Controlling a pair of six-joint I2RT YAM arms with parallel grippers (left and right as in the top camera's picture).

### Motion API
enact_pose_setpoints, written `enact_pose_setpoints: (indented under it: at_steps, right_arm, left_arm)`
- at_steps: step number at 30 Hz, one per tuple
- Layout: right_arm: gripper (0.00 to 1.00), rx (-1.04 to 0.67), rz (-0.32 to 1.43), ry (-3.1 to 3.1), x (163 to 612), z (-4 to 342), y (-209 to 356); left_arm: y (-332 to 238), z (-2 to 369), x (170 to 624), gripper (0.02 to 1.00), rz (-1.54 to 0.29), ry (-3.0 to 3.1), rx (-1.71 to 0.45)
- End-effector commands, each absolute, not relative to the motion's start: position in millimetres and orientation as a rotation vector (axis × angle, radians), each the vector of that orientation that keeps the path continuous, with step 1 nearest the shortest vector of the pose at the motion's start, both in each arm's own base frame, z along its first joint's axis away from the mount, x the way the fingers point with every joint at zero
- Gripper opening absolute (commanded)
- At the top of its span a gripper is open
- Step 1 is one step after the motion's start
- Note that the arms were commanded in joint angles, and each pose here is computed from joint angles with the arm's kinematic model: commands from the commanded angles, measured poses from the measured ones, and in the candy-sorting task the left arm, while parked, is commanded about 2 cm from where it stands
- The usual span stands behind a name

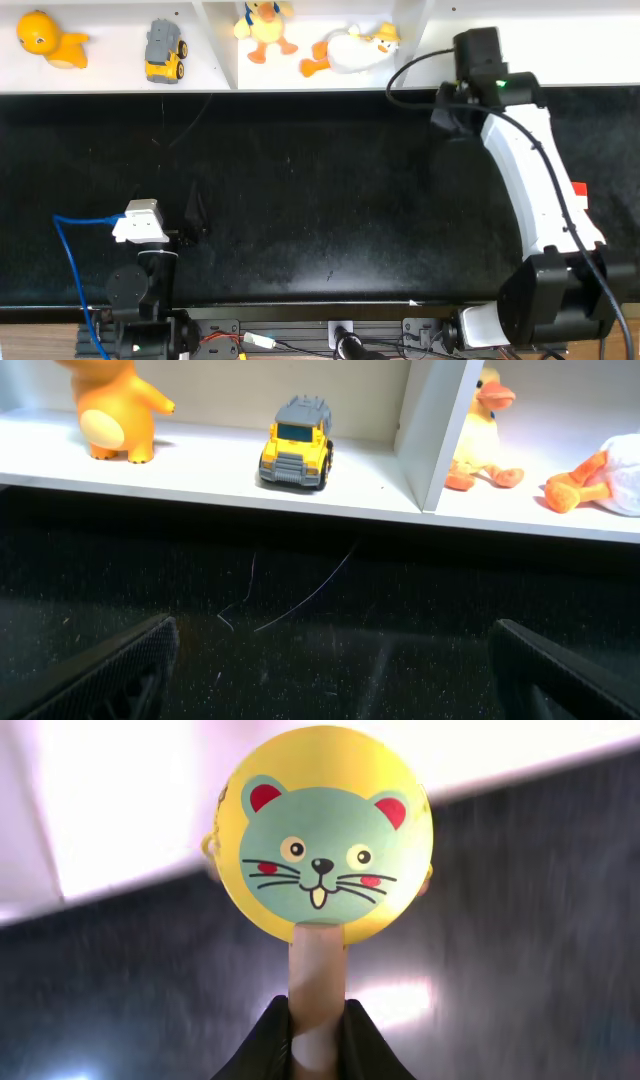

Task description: Store Toys

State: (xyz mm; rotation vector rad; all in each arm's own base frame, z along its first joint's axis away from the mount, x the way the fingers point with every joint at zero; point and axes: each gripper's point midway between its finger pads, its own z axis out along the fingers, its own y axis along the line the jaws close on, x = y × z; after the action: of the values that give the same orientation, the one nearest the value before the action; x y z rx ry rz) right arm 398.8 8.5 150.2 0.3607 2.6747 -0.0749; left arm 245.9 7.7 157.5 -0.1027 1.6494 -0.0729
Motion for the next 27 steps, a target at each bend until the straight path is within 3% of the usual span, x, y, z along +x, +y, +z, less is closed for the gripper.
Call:
enact_pose_setpoints:
  at_steps: [1, 9, 19, 27]
  right_arm:
    - [0.047, 0.078, -0.053, 2.610, 420.3, 161.1, 15.1]
    - [0.051, -0.054, -0.051, 2.465, 459.6, 171.1, 21.2]
    - [0.045, -0.059, -0.056, 2.506, 480.1, 127.7, 22.6]
    - [0.047, -0.057, -0.054, 2.493, 493.3, 112.8, 23.7]
  left_arm:
    - [8.1, 157.3, 245.7, 0.998, -0.081, 1.642, -0.118]
    - [8.1, 157.3, 245.7, 0.998, -0.081, 1.642, -0.118]
    - [8.1, 157.3, 245.7, 0.998, -0.081, 1.642, -0.117]
    - [8.1, 157.3, 245.7, 0.998, -0.081, 1.642, -0.118]
